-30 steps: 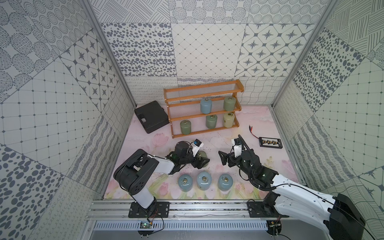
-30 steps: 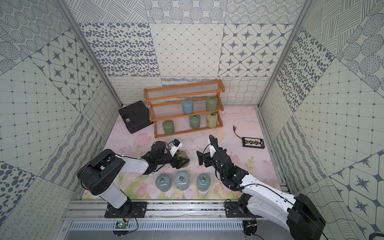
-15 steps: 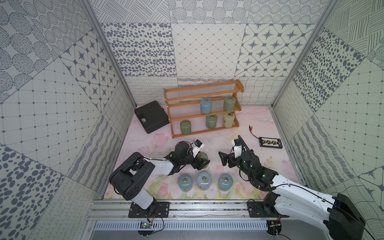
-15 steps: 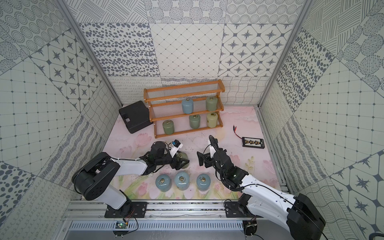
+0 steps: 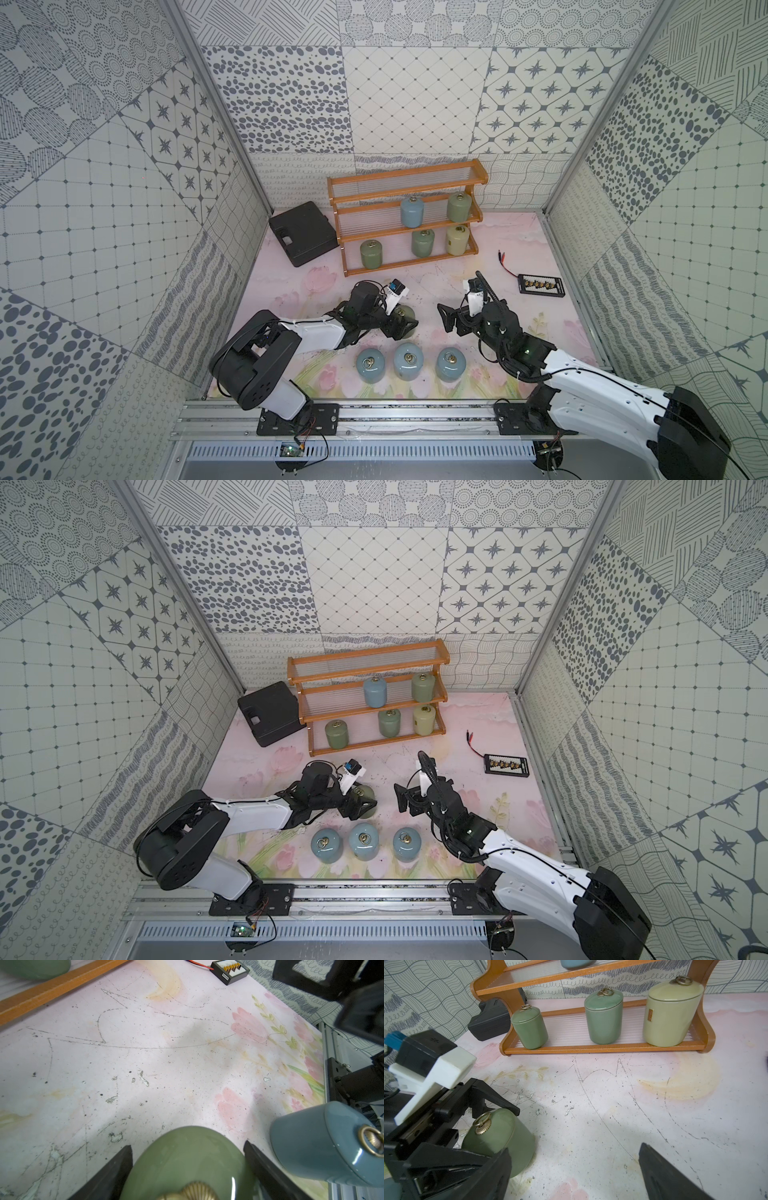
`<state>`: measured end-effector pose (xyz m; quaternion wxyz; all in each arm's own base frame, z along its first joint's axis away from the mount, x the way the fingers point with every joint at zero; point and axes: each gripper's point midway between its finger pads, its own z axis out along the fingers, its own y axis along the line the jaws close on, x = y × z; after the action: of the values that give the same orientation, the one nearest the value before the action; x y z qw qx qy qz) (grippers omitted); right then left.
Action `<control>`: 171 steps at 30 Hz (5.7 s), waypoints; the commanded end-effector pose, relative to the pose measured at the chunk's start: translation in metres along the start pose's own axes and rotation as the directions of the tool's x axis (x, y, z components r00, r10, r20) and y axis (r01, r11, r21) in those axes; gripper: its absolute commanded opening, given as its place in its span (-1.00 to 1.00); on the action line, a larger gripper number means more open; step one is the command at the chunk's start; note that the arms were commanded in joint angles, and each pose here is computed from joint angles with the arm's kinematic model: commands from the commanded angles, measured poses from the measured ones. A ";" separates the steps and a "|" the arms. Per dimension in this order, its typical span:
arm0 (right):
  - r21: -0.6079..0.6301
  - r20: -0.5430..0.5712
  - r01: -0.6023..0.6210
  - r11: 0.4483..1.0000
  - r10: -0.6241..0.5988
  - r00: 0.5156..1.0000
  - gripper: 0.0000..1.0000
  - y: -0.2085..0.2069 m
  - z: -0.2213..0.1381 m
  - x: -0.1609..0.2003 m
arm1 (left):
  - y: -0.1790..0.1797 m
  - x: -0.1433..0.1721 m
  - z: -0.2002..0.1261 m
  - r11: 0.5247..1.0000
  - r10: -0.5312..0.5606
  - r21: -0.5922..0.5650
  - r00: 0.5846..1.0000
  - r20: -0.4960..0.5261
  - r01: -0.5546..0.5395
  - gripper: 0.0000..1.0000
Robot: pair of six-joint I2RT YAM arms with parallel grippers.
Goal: Remove the tea canisters from the shelf
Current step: Place the tea canister at the center of the board, then pick up the tea canister from the shelf.
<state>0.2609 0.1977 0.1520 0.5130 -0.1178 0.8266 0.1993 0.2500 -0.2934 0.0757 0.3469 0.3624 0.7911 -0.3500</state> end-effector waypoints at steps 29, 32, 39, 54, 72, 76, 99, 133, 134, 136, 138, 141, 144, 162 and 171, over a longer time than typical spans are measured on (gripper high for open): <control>0.000 0.051 -0.029 1.000 0.029 0.998 0.99 -0.002 -0.003 -0.007 | -0.014 0.003 -0.003 0.999 0.050 0.010 0.998 -0.028 -0.050 0.87; 0.001 0.052 -0.029 1.000 0.029 0.998 0.99 -0.003 -0.004 -0.007 | -0.015 0.000 -0.005 0.999 0.053 0.011 0.998 -0.020 -0.052 0.90; 0.003 0.056 -0.024 1.000 0.024 0.998 0.99 -0.002 -0.005 -0.009 | -0.021 -0.012 -0.016 0.998 0.063 0.006 0.998 0.012 -0.063 0.93; 0.012 0.057 0.070 0.997 -0.071 0.996 1.00 0.002 0.014 -0.049 | 0.015 -0.050 -0.051 0.963 0.069 -0.261 0.998 -0.004 -0.067 1.00; -0.048 0.168 0.203 0.978 -0.193 0.967 0.99 -0.004 0.135 -0.194 | 0.050 -0.055 -0.100 0.891 -0.044 -0.434 0.976 0.215 0.136 1.00; -0.056 0.190 0.219 0.974 -0.205 0.960 1.00 -0.002 0.160 -0.209 | 0.049 -0.047 -0.106 0.886 -0.054 -0.436 0.970 0.238 0.157 1.00; -0.028 0.284 0.245 0.969 -0.228 0.931 1.00 -0.002 0.234 -0.232 | 0.043 -0.020 -0.106 0.886 -0.162 -0.381 0.946 0.280 0.264 1.00; -0.083 0.296 0.275 0.958 -0.240 0.925 0.60 0.009 0.233 -0.238 | 0.045 -0.013 -0.106 0.872 -0.199 -0.387 0.941 0.275 0.298 1.00; -0.086 0.303 0.278 0.957 -0.240 0.922 0.60 0.009 0.230 -0.241 | 0.045 -0.012 -0.106 0.872 -0.201 -0.386 0.939 0.278 0.301 1.00; -0.094 0.315 0.283 0.954 -0.242 0.918 0.59 0.012 0.222 -0.245 | 0.045 -0.011 -0.106 0.870 -0.206 -0.386 0.938 0.279 0.306 1.00; -0.099 0.325 0.286 0.953 -0.241 0.915 0.59 0.013 0.215 -0.249 | 0.046 -0.011 -0.106 0.870 -0.209 -0.385 0.936 0.282 0.310 1.00; -0.103 0.336 0.292 0.951 -0.243 0.910 0.58 0.015 0.205 -0.252 | 0.045 -0.010 -0.105 0.870 -0.212 -0.381 0.936 0.282 0.312 1.00; -0.104 0.343 0.294 0.950 -0.243 0.907 0.58 0.015 0.195 -0.253 | 0.045 -0.010 -0.105 0.871 -0.217 -0.377 0.934 0.282 0.316 1.00; -0.116 0.309 0.239 0.964 -0.193 0.931 0.55 0.007 0.141 -0.212 | 0.041 -0.009 -0.101 0.881 -0.231 -0.347 0.931 0.281 0.323 1.00; -0.123 0.261 0.210 0.970 -0.173 0.950 0.55 0.005 0.111 -0.168 | 0.034 -0.004 -0.101 0.884 -0.248 -0.332 0.931 0.267 0.330 1.00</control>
<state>0.4275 0.2471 0.1955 0.5406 -0.2214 0.7868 0.1992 0.2539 -0.1919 0.1162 0.4354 0.1249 0.8519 -0.2629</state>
